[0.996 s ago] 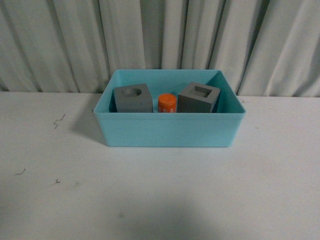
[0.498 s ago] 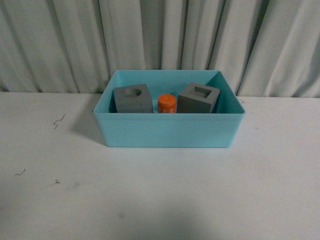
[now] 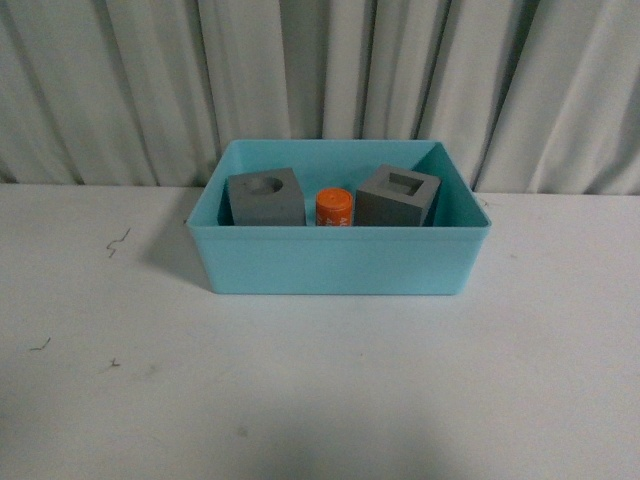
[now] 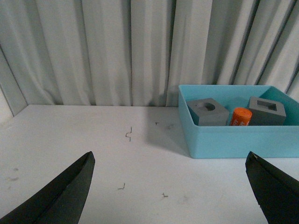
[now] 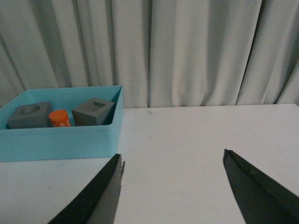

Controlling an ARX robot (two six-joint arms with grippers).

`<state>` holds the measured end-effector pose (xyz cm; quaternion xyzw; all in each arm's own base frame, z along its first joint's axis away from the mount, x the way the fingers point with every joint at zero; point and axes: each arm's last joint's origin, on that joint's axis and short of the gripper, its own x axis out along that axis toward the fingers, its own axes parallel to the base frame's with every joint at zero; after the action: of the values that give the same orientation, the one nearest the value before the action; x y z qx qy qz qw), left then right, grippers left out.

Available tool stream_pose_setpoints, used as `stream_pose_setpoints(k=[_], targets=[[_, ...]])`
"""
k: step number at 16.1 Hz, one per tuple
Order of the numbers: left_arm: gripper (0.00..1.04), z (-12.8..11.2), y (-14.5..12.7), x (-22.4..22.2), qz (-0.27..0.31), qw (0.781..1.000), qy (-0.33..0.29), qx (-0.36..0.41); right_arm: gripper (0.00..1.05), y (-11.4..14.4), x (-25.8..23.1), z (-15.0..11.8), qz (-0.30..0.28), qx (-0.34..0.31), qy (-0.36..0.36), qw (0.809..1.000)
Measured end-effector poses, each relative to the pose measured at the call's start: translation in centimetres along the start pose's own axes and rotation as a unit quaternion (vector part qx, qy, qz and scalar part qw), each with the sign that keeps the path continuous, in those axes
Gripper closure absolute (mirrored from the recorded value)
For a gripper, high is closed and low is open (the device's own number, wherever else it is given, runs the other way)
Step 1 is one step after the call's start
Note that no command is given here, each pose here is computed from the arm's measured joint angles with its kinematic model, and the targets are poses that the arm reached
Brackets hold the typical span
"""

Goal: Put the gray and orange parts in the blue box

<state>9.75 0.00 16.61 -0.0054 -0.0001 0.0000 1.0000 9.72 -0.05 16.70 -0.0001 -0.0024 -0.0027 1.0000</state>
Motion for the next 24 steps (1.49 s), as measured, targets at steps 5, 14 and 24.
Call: stream_pose_setpoints(k=[5, 14, 24], targets=[[0.07, 0.0, 0.0, 0.0, 0.0, 1.0, 0.0, 0.0, 0.07, 0.0, 0.0, 0.0, 0.0, 0.0, 0.0, 1.0], [0.07, 0.0, 0.0, 0.0, 0.0, 1.0, 0.0, 0.0, 0.06, 0.0, 0.0, 0.0, 0.0, 0.0, 0.0, 1.0], [0.07, 0.0, 0.0, 0.0, 0.0, 1.0, 0.0, 0.0, 0.06, 0.0, 0.0, 0.0, 0.0, 0.0, 0.0, 1.0]])
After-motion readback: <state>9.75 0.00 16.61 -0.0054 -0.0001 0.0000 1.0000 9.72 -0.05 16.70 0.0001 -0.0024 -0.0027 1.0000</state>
